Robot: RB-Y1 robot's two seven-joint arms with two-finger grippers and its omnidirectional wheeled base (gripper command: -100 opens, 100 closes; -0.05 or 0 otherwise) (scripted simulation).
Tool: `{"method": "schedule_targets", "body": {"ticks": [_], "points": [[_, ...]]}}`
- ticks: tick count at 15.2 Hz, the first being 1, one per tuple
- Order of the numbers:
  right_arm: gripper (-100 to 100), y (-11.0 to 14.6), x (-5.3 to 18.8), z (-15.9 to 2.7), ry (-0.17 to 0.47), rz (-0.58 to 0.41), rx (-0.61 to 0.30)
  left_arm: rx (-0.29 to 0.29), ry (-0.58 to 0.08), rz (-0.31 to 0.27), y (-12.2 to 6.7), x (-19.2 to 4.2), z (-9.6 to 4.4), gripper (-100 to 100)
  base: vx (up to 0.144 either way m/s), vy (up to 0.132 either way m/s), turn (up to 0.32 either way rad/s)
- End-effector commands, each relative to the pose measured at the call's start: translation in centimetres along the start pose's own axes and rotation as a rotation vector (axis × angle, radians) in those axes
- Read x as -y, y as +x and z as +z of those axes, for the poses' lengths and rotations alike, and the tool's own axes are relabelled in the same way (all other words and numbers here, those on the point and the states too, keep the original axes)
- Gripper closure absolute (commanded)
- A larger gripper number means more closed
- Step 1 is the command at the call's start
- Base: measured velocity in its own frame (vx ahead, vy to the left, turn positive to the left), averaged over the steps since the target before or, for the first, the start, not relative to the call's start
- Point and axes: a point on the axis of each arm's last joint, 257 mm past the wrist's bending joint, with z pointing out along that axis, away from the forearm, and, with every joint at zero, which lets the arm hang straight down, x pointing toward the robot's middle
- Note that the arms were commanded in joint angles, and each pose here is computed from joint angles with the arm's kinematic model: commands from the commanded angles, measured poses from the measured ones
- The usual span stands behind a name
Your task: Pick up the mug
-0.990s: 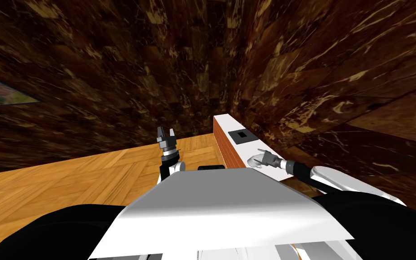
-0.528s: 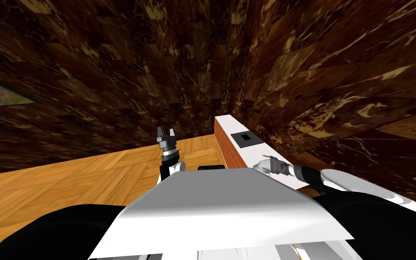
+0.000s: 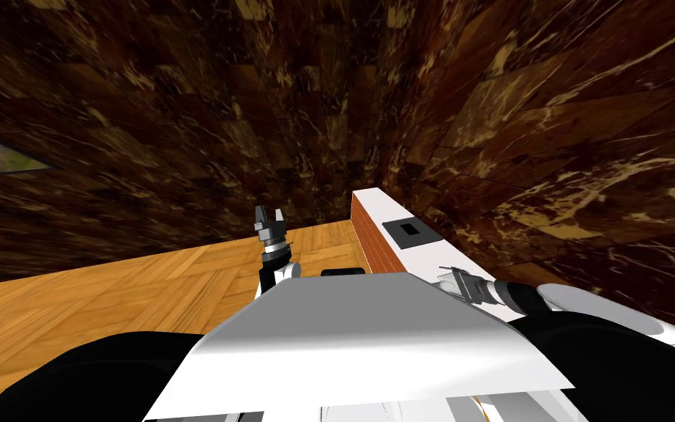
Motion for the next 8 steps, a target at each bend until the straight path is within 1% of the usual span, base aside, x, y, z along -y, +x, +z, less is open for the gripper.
{"method": "schedule_targets", "body": {"ticks": [1,2,3,4,5,6,7,8], "points": [[-100,2.0,-2.2,-0.6,-0.064,-0.055,-0.044,0.0,0.0,0.0,0.0,0.0,0.0,0,0.105,0.049,0.027],[-100,3.2,-3.9,-1.0,-0.107,-0.083,-0.069,0.0,0.0,0.0,0.0,0.0,0.0,0,0.16,0.096,0.063],[-100,3.3,-4.0,-1.1,-0.115,-0.095,-0.075,0.0,0.0,0.0,0.0,0.0,0.0,0,0.164,0.092,0.033],[-100,4.5,-5.7,-1.6,-0.159,-0.125,-0.099,0.0,0.0,0.0,0.0,0.0,0.0,0,0.169,0.092,0.032],[-100,4.6,-5.8,-1.6,-0.163,-0.131,-0.102,0.0,0.0,0.0,0.0,0.0,0.0,0,0.153,0.089,0.026],[-100,5.6,-7.4,-2.1,-0.208,-0.16,-0.123,0.0,0.0,0.0,0.0,0.0,0.0,0,0.146,0.082,0.031],[-100,5.7,-7.4,-2.2,-0.21,-0.163,-0.124,0.0,0.0,0.0,0.0,0.0,0.0,0,0.123,0.081,0.03],[-100,6.6,-9.0,-2.7,-0.253,-0.191,-0.143,0.0,0.0,0.0,0.0,0.0,0.0,0,0.121,0.082,0.032]]}}
